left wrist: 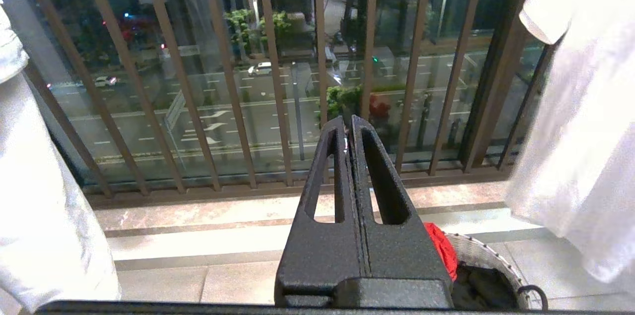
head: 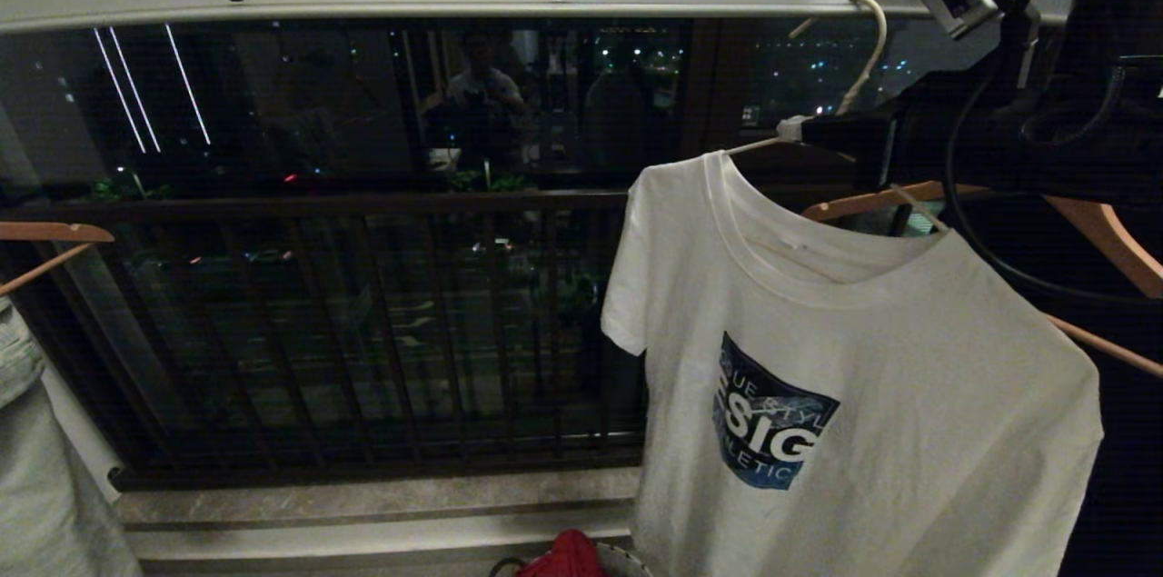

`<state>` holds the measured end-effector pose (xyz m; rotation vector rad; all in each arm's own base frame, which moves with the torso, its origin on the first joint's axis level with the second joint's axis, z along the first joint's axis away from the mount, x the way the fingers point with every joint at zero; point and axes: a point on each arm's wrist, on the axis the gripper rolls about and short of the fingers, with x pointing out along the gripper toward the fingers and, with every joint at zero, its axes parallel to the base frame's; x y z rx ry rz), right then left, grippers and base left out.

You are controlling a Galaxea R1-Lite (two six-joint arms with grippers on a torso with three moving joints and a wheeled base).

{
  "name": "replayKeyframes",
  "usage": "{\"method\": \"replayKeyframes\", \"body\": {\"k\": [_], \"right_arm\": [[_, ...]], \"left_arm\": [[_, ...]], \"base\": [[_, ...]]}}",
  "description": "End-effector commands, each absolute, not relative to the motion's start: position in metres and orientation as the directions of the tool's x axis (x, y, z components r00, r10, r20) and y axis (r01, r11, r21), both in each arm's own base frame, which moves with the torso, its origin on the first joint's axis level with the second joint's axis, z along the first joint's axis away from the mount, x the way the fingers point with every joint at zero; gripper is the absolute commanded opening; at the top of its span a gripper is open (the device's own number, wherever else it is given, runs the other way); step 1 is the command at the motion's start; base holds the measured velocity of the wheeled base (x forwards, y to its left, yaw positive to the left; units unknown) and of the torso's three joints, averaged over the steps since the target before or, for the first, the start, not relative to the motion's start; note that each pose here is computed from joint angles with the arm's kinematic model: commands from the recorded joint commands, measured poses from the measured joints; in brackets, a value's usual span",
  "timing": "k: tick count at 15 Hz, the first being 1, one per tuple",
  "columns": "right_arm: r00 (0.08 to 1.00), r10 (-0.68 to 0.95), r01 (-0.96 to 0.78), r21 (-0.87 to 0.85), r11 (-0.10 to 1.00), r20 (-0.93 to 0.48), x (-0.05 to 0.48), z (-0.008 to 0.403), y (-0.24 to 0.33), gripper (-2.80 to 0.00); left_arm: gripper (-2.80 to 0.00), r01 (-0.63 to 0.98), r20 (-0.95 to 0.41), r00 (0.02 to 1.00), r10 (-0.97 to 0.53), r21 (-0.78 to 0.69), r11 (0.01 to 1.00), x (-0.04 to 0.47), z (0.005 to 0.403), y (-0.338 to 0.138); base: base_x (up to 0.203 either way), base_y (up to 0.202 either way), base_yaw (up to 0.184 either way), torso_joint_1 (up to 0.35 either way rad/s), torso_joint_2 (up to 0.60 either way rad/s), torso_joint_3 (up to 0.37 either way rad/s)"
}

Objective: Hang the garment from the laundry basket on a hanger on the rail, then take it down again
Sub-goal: Take the clothes off the clothes rack

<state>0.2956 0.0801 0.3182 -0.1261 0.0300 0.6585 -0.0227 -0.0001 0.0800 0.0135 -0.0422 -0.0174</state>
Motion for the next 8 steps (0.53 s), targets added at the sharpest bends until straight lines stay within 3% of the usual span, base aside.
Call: {"method": "replayKeyframes", "body": {"k": [1, 8], "right_arm": [[0.788, 0.612, -0.615, -0.111, 0.781, -0.059, 0.293, 0.321, 0.080, -2.80], [0.791, 0.611, -0.610, -0.122, 0.783, -0.032, 0.282, 0.329, 0.077, -2.80]], "left_arm": [[-2.80, 0.018, 0.029, 0.999, -0.018, 0.014, 1.000, -0.022, 0.076, 0.000], [-2.80, 0.016, 0.029, 0.999, -0.017, 0.014, 1.000, -0.022, 0.076, 0.000]], "base": [[0.000, 0.000, 0.000, 0.000, 0.00, 0.000], [0.000, 0.000, 0.000, 0.000, 0.00, 0.000]]}}
